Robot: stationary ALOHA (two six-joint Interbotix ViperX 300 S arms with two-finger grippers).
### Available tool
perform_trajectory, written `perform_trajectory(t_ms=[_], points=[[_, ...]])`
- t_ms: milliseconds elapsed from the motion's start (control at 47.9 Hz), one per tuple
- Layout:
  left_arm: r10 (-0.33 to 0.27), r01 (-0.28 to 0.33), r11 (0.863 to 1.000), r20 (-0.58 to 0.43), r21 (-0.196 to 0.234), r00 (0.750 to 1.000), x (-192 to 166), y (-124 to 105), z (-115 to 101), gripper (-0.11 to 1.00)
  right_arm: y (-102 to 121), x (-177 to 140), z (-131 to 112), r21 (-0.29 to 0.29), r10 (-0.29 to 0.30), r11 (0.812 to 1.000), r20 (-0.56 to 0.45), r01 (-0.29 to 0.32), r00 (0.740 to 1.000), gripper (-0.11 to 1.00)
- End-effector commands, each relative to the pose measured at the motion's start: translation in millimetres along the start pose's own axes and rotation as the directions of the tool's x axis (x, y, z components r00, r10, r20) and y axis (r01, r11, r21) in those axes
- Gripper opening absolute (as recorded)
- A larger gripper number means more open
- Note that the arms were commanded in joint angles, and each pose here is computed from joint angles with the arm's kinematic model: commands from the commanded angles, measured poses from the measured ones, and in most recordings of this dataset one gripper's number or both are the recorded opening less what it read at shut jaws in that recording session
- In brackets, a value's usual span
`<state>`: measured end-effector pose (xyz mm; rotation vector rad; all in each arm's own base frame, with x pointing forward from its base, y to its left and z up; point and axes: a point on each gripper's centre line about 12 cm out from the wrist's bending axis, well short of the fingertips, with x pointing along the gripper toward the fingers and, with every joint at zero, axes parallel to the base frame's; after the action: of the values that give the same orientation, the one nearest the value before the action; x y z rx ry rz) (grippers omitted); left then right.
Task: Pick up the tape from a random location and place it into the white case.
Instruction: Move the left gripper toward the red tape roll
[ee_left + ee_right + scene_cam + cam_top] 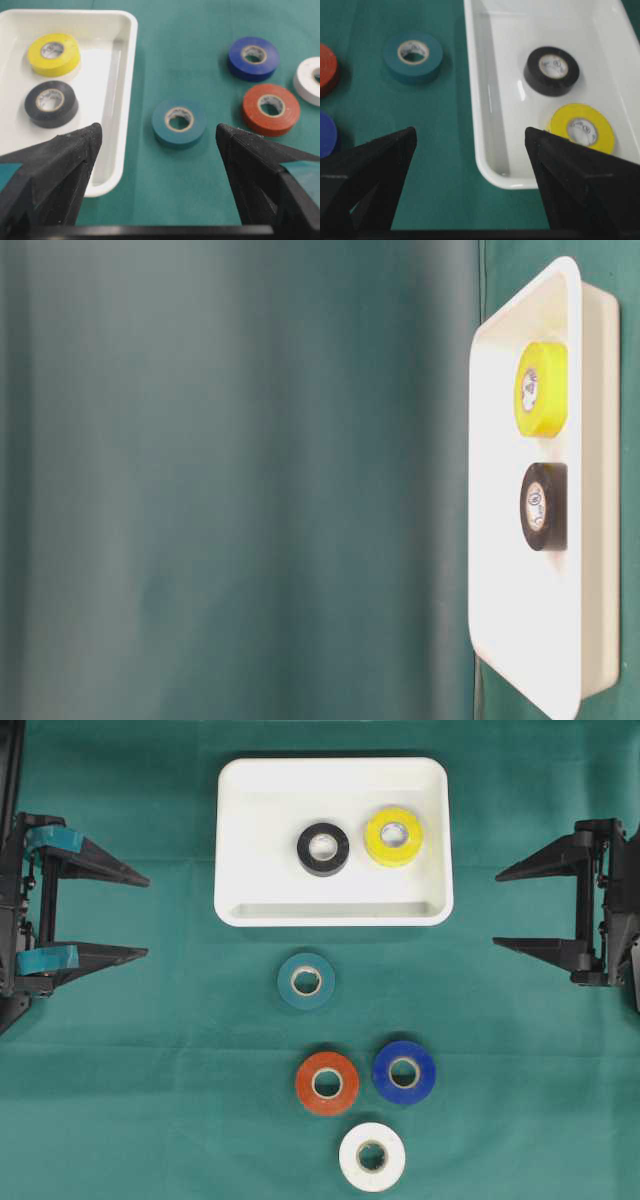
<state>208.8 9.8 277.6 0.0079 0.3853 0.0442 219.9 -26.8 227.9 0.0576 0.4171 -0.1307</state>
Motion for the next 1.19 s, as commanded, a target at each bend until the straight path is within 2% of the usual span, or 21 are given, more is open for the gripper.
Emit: perform_trajectory(t_ms=[0, 898, 1023, 1169], points=[[0.0, 0.0, 1.0, 0.012, 0.0, 1.0, 1, 0, 4, 0.95, 1, 0, 6, 0.004, 0.004, 1.0, 0.021, -0.004, 1.0, 0.88], [-0.003, 0.003, 1.0, 0.012, -0.002, 1.0, 1, -1, 4, 0.95, 1, 0, 8, 0.004, 0.004, 1.0, 0.026, -0.004, 1.0, 0.88], [-0.046, 0.046, 0.999, 0.013, 0.015, 0.999, 0, -10, 4, 0.95, 1, 0, 8, 0.006, 0.004, 1.0, 0.026, -0.004, 1.0, 0.88], [-0.148, 0.147, 0.988, 0.013, 0.054, 0.989, -2, -34, 4, 0.95, 1, 0, 8, 0.006, 0.004, 1.0, 0.026, -0.004, 1.0, 0.88]])
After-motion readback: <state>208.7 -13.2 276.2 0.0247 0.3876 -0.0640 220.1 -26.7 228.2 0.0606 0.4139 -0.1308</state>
